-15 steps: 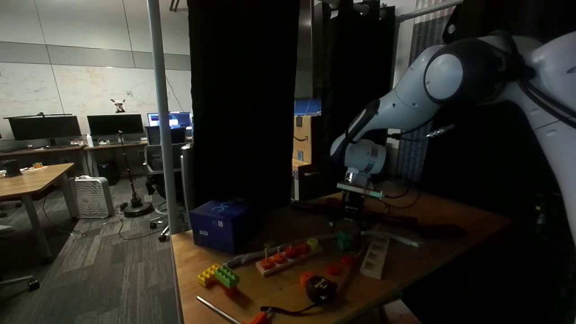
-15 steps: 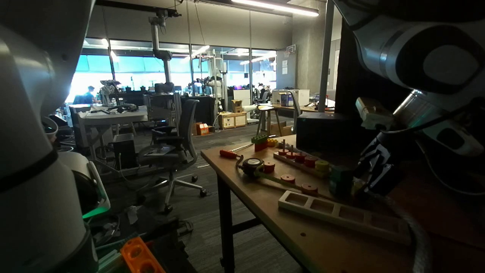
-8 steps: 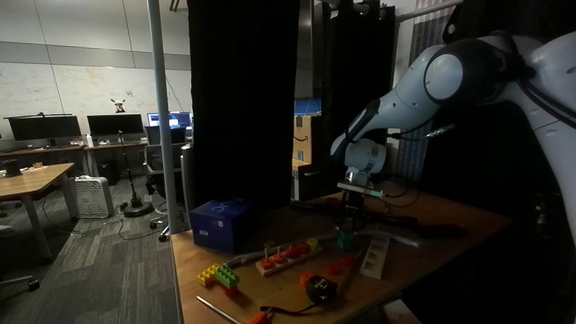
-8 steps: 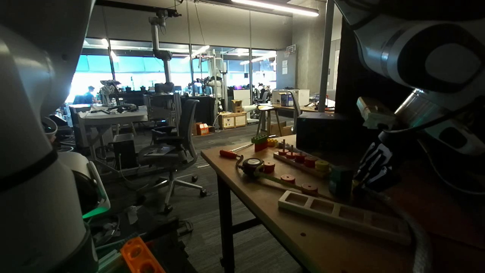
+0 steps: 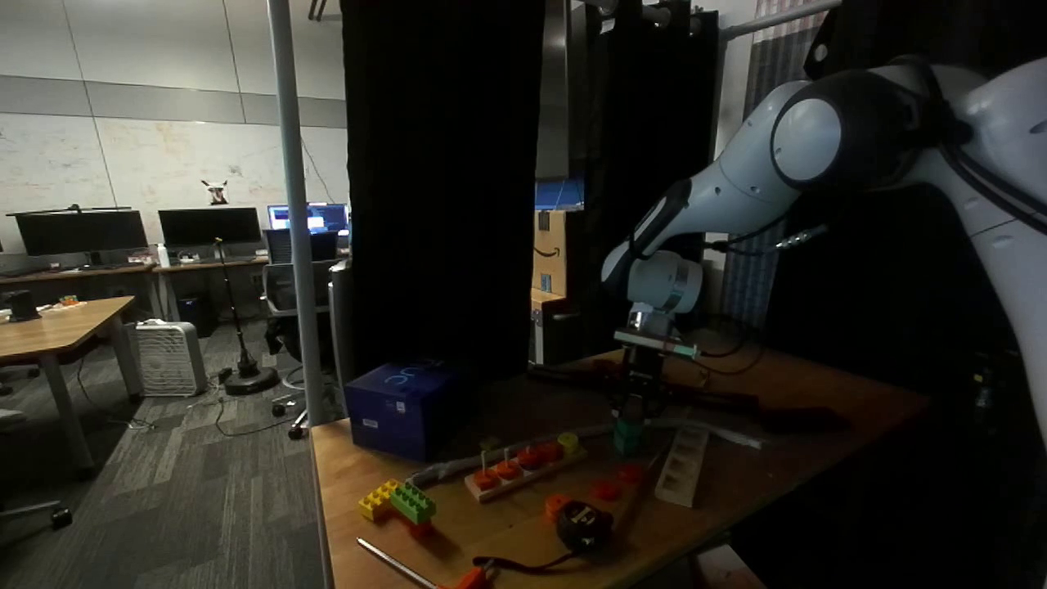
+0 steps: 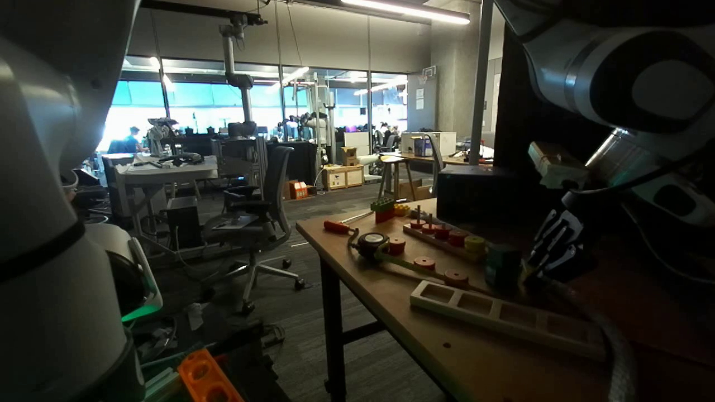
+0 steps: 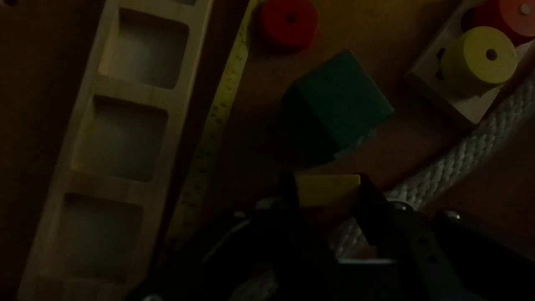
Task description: Stack two green square blocks and the yellow square block together respectively
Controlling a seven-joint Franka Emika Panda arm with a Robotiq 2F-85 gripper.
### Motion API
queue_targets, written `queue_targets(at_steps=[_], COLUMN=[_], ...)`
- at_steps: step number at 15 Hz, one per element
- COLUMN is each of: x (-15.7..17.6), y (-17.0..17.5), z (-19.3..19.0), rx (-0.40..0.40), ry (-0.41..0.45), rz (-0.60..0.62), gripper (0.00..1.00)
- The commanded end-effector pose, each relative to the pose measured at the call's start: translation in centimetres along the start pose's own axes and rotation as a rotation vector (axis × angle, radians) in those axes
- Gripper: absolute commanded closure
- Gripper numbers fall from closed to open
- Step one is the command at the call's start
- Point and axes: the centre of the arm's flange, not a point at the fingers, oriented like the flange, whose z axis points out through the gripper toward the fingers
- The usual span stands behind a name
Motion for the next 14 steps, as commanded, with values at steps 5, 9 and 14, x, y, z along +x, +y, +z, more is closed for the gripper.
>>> queue_targets(at_steps=[5,9,14], x=[-0.2,-0.7,-2.3], y=[-0.1,-0.5,-1.6], z=[-2.6,-3.3,-4.6], rx=[-0.047,-0.062,-0.085], ry=[0.047,0.07,0.108], rz=[-0.032,-0.046,-0.08], gripper=[0.84,0.84,0.84])
